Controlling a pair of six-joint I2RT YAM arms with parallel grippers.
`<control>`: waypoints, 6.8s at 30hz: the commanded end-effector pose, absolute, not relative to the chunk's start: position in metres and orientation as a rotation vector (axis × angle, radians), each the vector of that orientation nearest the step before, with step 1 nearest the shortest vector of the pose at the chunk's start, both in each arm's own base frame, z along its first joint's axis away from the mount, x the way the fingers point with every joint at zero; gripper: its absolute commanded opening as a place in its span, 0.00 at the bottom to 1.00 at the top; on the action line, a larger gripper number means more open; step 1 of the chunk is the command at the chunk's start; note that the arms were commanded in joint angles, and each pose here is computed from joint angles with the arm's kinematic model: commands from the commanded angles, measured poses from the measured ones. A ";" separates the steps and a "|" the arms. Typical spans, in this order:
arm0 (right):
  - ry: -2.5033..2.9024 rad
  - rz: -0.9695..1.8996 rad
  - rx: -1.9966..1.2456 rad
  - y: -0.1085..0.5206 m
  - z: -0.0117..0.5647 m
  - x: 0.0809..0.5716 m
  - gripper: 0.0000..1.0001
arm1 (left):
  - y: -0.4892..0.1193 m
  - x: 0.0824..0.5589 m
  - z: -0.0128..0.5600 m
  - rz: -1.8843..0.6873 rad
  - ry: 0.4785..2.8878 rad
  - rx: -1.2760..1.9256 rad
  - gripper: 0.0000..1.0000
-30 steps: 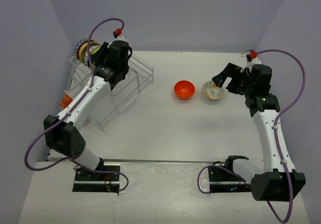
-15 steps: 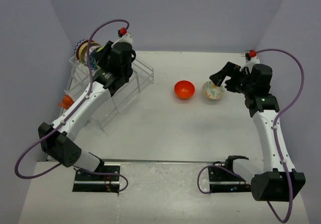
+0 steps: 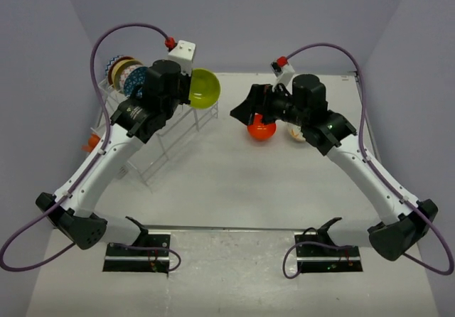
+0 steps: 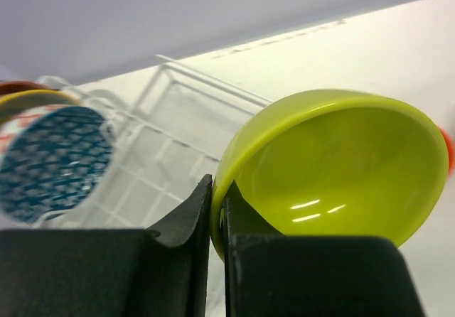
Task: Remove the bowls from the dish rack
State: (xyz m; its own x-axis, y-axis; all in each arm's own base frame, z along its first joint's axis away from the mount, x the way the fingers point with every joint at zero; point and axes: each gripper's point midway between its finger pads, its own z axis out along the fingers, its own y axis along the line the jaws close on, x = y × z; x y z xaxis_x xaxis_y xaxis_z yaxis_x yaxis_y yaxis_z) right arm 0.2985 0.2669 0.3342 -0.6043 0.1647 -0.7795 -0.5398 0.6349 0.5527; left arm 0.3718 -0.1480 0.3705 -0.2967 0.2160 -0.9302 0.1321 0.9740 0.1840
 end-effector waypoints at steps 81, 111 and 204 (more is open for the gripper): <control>2.579 0.364 0.045 0.156 0.117 0.435 0.24 | -0.120 0.303 0.357 -0.029 1.875 0.189 1.00; 2.274 0.380 0.051 0.132 0.244 0.385 0.71 | -0.021 0.346 0.407 0.734 1.799 -0.087 1.00; 1.951 0.757 -0.250 0.165 0.328 0.296 0.74 | 0.016 0.392 0.441 1.075 1.643 -0.018 0.00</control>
State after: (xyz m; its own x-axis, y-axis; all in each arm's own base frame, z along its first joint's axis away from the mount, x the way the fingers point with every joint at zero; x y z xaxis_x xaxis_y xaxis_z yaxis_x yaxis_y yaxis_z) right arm 0.2956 0.1594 0.3147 -0.5258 0.1305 -0.8405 -0.4338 0.8088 0.3970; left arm 0.4060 0.0098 0.4151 -0.4471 0.5235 -0.7253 -0.4414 0.5761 0.6879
